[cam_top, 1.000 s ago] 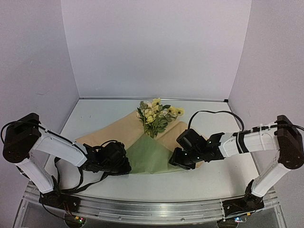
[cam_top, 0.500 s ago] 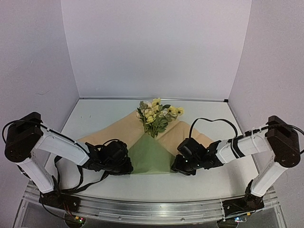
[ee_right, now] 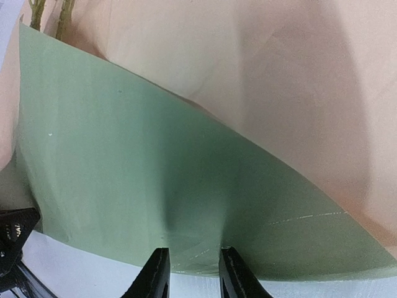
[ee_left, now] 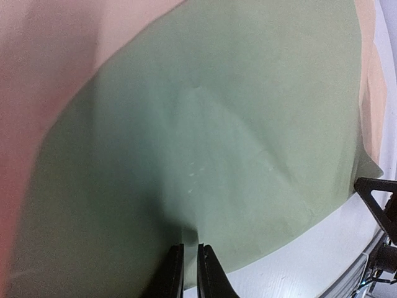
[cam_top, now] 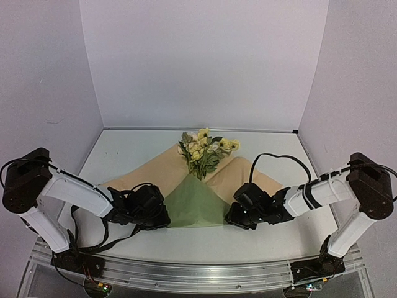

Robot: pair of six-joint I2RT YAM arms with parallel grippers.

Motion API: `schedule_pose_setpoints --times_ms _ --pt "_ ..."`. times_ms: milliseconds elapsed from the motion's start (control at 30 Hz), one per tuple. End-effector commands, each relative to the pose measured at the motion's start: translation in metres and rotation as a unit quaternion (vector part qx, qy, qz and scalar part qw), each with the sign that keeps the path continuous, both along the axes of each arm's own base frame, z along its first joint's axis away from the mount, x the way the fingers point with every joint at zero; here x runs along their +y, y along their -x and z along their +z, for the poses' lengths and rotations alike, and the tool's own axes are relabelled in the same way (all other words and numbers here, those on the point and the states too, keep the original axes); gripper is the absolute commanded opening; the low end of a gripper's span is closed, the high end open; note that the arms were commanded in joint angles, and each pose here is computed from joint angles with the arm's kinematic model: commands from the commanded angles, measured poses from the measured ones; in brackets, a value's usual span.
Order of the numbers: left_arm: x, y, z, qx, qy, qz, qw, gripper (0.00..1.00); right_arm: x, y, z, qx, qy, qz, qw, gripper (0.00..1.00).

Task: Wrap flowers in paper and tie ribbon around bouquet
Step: Press the fold line of the 1/4-folded wrapping paper.

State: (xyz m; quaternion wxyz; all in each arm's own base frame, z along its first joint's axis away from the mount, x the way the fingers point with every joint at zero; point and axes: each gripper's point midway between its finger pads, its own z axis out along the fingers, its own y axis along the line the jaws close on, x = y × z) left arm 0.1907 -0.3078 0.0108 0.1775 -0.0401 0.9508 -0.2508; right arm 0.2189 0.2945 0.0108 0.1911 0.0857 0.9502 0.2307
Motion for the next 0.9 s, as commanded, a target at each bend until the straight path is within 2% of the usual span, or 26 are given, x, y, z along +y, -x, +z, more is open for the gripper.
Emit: schedule_pose_setpoints --times_ms 0,367,567,733,867 --pt "0.065 0.019 -0.032 0.044 -0.085 0.059 0.994 0.11 -0.033 0.011 -0.026 0.023 0.064 -0.024 0.997 0.3" --pt "0.137 0.038 -0.047 0.073 -0.152 0.14 0.976 0.13 -0.042 0.013 -0.031 0.027 0.07 -0.041 0.996 0.3" --pt "0.171 0.048 -0.048 0.076 -0.204 0.156 0.963 0.13 -0.045 0.013 -0.029 0.025 0.069 -0.046 0.996 0.3" --pt "0.173 0.053 -0.049 0.084 -0.198 0.155 0.964 0.13 -0.046 0.013 -0.029 0.028 0.068 -0.051 0.996 0.29" --pt "0.177 0.055 -0.048 0.098 -0.209 0.176 0.957 0.13 -0.052 0.014 -0.028 0.03 0.066 -0.06 0.996 0.29"
